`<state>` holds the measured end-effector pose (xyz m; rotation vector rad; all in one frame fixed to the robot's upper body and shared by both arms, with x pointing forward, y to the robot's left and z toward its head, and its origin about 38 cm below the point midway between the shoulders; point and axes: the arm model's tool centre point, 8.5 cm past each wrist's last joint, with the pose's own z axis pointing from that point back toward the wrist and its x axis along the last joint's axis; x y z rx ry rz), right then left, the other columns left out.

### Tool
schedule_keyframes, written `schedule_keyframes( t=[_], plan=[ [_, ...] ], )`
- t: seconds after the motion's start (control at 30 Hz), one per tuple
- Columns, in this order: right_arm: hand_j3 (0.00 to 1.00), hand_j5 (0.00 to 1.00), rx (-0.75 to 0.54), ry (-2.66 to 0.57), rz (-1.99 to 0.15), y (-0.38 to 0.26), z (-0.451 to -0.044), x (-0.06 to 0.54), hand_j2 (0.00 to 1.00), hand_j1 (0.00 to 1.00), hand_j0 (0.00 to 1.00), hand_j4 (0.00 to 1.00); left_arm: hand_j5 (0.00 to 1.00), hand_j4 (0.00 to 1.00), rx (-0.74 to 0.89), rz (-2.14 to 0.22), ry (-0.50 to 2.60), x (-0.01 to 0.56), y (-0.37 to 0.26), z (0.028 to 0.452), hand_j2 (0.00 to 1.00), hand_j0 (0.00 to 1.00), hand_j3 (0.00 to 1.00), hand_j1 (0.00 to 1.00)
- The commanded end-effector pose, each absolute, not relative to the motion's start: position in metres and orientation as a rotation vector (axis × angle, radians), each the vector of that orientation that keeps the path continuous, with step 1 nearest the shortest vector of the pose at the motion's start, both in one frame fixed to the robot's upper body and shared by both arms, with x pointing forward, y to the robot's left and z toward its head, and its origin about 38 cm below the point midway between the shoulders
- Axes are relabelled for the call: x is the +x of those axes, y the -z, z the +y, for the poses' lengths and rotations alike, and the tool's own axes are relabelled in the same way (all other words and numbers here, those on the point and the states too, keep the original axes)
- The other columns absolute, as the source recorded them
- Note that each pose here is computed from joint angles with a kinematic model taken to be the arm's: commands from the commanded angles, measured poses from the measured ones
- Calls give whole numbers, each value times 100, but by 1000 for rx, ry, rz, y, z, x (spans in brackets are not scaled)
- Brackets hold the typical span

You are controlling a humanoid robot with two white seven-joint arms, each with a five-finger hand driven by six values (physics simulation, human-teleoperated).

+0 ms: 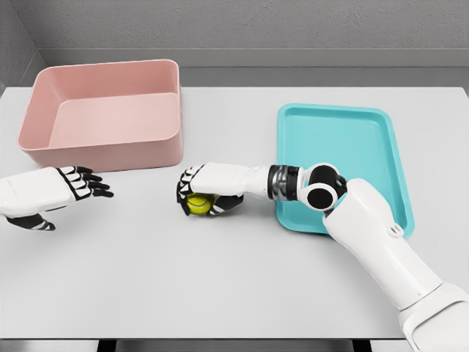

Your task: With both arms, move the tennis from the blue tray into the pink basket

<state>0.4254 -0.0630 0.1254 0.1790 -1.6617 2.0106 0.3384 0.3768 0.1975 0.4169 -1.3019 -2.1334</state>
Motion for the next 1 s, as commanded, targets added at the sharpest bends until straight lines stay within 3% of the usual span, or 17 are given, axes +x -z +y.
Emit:
schedule_keyframes(
  t=[0.0, 0.03, 0.2, 0.3, 0.37, 0.57, 0.73, 0.97],
  plan=[
    [75, 75, 182, -1999, -1665, -126, -63, 426, 75, 75, 75, 75, 100, 100, 415, -1308, 2132, 339, -196, 375, 100, 100, 100, 100],
    [83, 83, 180, -1997, -1667, -127, -64, 427, 83, 83, 83, 83, 100, 100, 418, -1305, 2138, 339, -194, 374, 100, 100, 100, 100],
    [85, 85, 176, -1996, -1673, -129, -64, 427, 85, 85, 85, 85, 100, 100, 415, -1315, 2141, 340, -188, 368, 100, 100, 100, 100],
    [98, 98, 162, -1999, -1685, -134, -67, 427, 98, 98, 98, 98, 100, 100, 417, -1319, 2149, 341, -185, 364, 100, 100, 100, 100],
    [99, 99, 124, -2000, -1727, -148, -76, 426, 99, 99, 99, 99, 100, 100, 420, -1321, 2156, 341, -181, 360, 100, 100, 100, 100],
    [100, 100, -60, -1988, -1808, -187, -133, 417, 100, 100, 100, 100, 100, 100, 410, -1338, 2151, 343, -173, 351, 100, 100, 100, 100],
    [100, 100, -313, -1914, -1957, -249, -188, 395, 100, 100, 100, 100, 100, 100, 421, -1364, 2191, 347, -161, 329, 100, 100, 100, 100],
    [100, 100, -560, -1681, -1966, -281, -274, 393, 100, 100, 100, 100, 100, 100, 411, -1412, 2237, 357, -165, 303, 100, 100, 100, 100]
  ],
)
